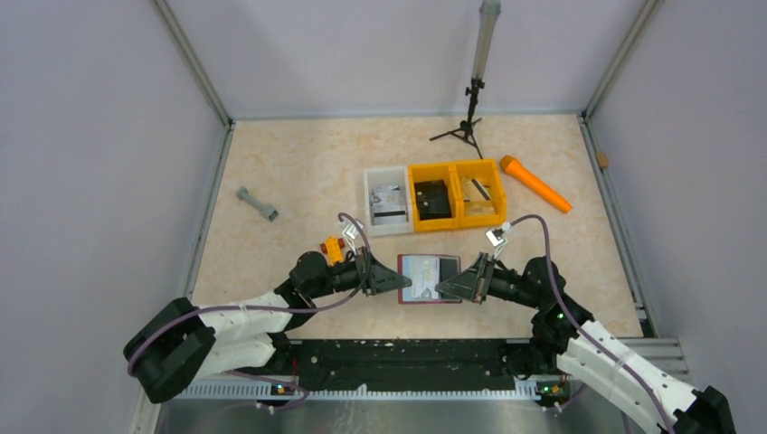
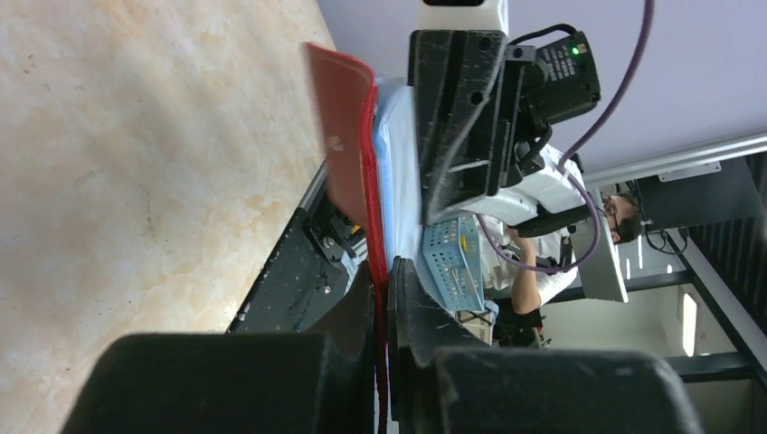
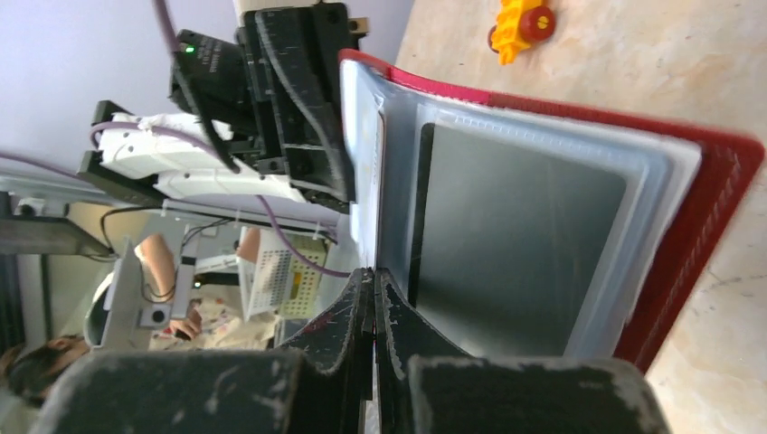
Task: Take the credit cards out of the card holder
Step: Remove the credit card from the card holder.
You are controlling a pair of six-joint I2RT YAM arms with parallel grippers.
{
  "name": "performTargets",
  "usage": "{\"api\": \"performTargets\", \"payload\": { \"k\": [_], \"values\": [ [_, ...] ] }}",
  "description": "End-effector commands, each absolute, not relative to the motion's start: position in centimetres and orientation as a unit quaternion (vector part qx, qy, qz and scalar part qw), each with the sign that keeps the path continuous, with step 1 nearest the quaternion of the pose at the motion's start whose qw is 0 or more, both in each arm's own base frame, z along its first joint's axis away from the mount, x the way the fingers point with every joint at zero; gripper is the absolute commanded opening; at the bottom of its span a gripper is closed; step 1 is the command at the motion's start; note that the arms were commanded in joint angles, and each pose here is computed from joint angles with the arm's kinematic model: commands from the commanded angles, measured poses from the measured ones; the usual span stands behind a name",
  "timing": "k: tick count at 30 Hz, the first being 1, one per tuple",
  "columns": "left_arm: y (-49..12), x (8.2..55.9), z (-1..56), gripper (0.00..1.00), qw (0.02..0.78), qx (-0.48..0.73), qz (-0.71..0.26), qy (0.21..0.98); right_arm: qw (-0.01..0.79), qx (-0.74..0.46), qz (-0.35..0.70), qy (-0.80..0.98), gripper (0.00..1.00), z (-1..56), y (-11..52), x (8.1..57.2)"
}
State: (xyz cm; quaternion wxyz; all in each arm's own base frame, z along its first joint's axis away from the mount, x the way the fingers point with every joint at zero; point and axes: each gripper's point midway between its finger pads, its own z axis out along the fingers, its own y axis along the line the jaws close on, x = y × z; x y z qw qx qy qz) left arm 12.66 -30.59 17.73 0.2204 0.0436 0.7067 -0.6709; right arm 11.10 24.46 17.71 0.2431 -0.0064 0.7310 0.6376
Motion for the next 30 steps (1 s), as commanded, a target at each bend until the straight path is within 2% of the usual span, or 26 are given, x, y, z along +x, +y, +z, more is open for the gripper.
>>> {"api": "performTargets", "payload": {
  "k": [1,17,25,30],
  "values": [
    [-29.9,12.9,19.4,0.0,0.26,0.049,-0.675,0.689,0.287,-0.019,0.607,0.741,0.0,18.8,23.9,12.1],
    [-28.5,13.0,20.4,0.0,0.282,0.028,-0.679,0.677,0.283,-0.029,0.641,0.713,0.0,19.5,24.5,11.8],
    [-29.3,12.3,21.5,0.0,0.26,0.055,-0.695,0.668,0.272,-0.052,0.688,0.671,0.24,21.8,25.2,11.0],
    [-29.4,12.2,21.9,0.0,0.259,0.061,-0.701,0.662,0.27,-0.054,0.687,0.673,0.3,21.9,25.5,11.3]
  ]
}}
